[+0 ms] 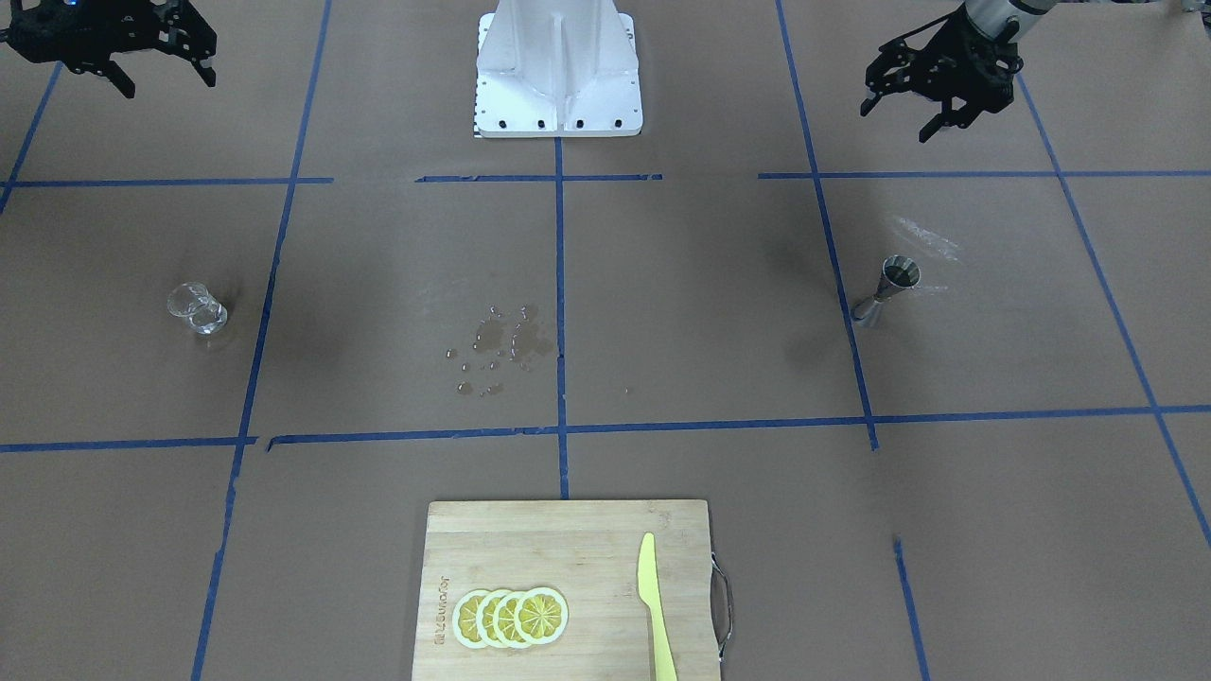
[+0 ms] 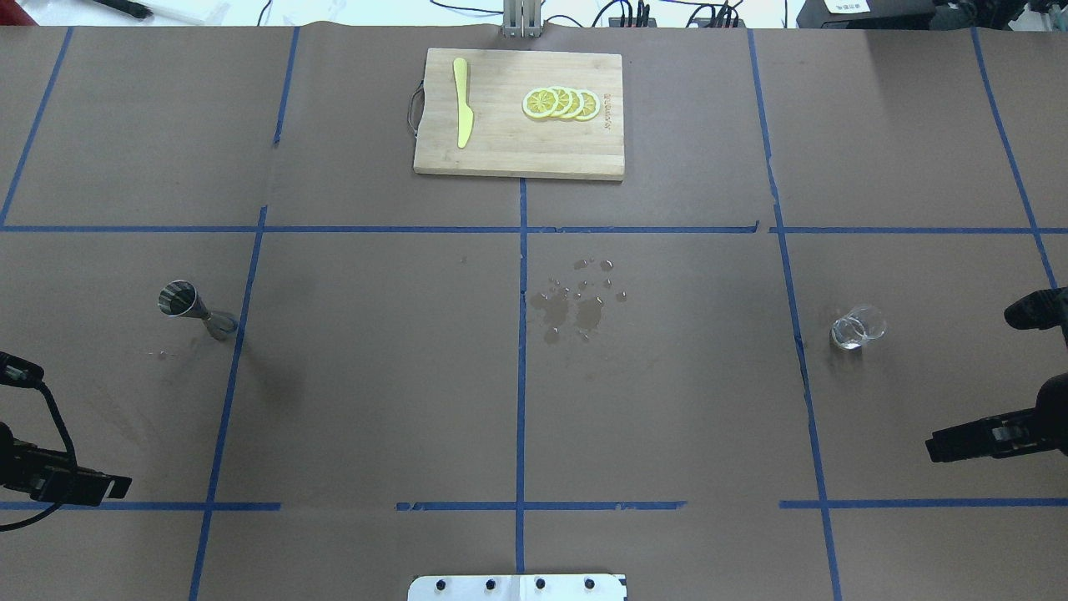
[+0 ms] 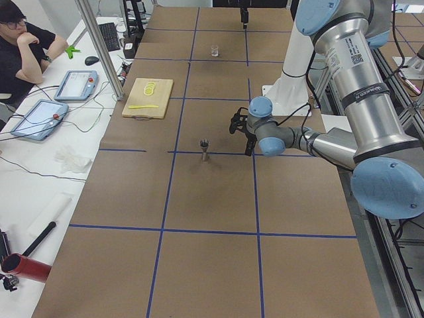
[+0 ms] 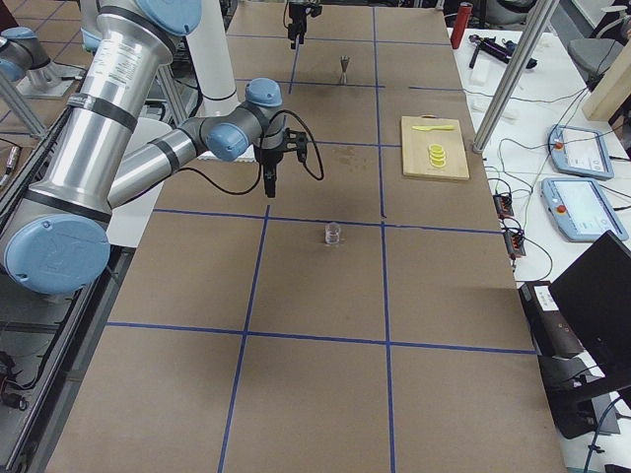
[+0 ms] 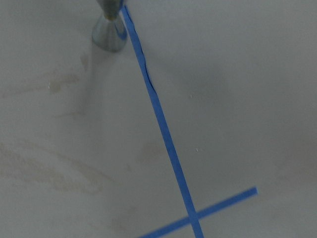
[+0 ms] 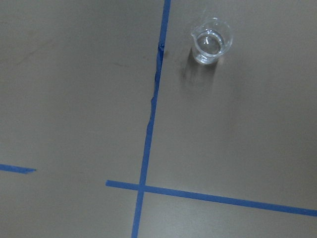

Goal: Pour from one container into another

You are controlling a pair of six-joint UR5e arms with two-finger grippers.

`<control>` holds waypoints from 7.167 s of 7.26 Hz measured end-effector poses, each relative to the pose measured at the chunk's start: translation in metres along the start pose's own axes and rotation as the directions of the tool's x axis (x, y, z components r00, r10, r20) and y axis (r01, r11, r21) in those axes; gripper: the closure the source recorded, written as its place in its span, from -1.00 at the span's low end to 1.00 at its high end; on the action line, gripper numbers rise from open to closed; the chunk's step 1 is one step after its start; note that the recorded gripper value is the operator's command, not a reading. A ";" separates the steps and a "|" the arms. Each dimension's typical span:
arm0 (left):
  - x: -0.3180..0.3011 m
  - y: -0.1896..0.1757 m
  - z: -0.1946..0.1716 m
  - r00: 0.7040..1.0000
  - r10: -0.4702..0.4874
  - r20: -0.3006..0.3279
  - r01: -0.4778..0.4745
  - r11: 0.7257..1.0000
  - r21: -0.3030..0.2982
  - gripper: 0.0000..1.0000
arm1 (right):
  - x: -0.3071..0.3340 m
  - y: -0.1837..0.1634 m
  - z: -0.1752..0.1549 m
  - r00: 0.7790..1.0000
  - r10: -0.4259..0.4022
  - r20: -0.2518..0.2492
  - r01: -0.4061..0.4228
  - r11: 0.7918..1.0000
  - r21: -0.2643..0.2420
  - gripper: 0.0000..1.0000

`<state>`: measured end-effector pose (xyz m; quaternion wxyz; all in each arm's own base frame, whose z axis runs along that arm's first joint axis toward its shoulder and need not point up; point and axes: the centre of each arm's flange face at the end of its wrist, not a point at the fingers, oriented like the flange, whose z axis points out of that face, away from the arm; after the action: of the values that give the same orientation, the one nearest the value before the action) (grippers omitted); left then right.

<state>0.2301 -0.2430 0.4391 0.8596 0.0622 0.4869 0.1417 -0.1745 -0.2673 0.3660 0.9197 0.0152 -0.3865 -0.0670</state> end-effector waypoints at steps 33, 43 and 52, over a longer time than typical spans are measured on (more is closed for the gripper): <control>-0.389 -0.144 -0.150 0.950 -0.224 0.218 0.208 0.973 0.097 -1.00 | 0.392 -0.182 0.032 0.973 0.229 0.001 -0.227 0.962 0.155 -1.00; -0.389 -0.140 -0.149 0.966 -0.113 0.233 0.095 0.991 0.090 -1.00 | 0.391 -0.183 0.029 0.974 0.226 -0.018 -0.220 0.960 0.171 -1.00; -0.370 -0.150 -0.162 0.931 -0.299 0.207 0.268 0.949 0.167 -1.00 | 0.392 -0.183 0.030 0.958 0.287 -0.010 -0.281 0.944 0.172 -1.00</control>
<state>-0.0603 -0.5035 0.6221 0.9153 0.0654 0.3966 -0.0257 0.0548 -0.5010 0.6503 0.9218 0.0386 -0.3728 0.0995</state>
